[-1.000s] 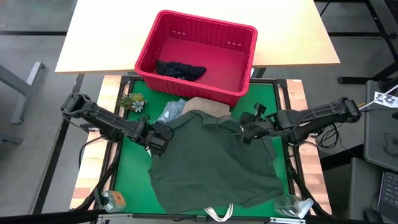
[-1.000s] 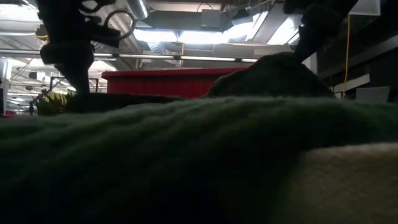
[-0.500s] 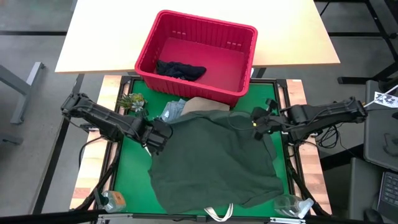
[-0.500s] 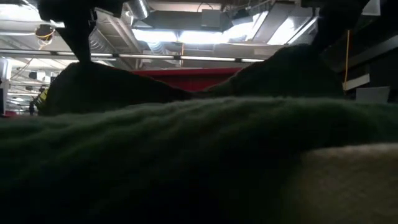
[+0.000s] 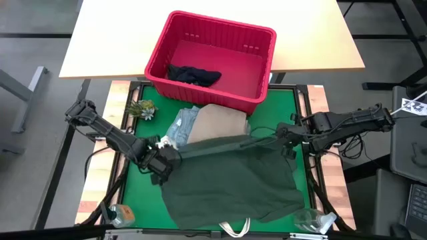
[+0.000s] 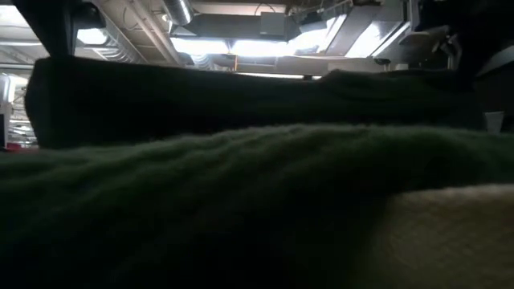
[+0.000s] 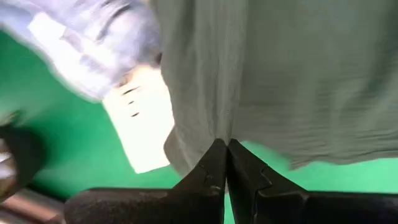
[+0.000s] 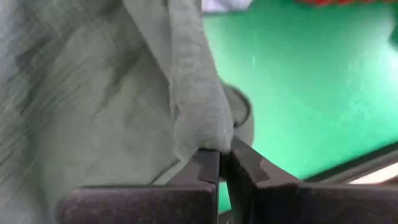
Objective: Fold Laundry from Bin
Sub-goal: Fold the green shirt
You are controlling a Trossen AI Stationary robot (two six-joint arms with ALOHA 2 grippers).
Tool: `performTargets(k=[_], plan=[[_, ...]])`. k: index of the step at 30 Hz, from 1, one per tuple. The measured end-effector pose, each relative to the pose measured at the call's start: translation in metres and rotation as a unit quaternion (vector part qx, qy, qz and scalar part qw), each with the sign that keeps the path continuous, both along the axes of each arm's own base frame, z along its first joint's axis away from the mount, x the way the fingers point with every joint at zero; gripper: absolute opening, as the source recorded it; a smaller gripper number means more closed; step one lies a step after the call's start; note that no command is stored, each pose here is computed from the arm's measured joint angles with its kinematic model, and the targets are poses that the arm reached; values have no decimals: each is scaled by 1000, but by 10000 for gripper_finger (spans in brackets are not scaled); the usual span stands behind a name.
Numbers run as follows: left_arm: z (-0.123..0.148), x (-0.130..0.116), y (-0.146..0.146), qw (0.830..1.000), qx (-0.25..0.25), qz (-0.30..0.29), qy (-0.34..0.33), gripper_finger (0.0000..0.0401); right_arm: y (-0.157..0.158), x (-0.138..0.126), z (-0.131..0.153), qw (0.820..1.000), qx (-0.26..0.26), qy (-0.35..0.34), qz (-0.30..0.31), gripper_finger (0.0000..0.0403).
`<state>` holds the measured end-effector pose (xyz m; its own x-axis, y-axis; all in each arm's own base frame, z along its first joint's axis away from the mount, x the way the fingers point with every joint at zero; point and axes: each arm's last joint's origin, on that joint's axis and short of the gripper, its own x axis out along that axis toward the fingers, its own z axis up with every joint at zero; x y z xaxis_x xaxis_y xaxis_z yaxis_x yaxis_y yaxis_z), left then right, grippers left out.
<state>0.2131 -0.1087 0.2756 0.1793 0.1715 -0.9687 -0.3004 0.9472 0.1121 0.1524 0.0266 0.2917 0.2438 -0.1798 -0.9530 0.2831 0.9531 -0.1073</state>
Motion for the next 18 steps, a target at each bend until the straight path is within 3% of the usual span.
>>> performTargets(k=[8, 18], plan=[[2, 5, -25, 996, -60, -9, -67, 0, 5, -3, -1, 995, 95, 34, 17, 12], [-2, 3, -47, 992, -83, -15, -89, 0, 8, 2, -6, 992, 114, 54, 20, 12]])
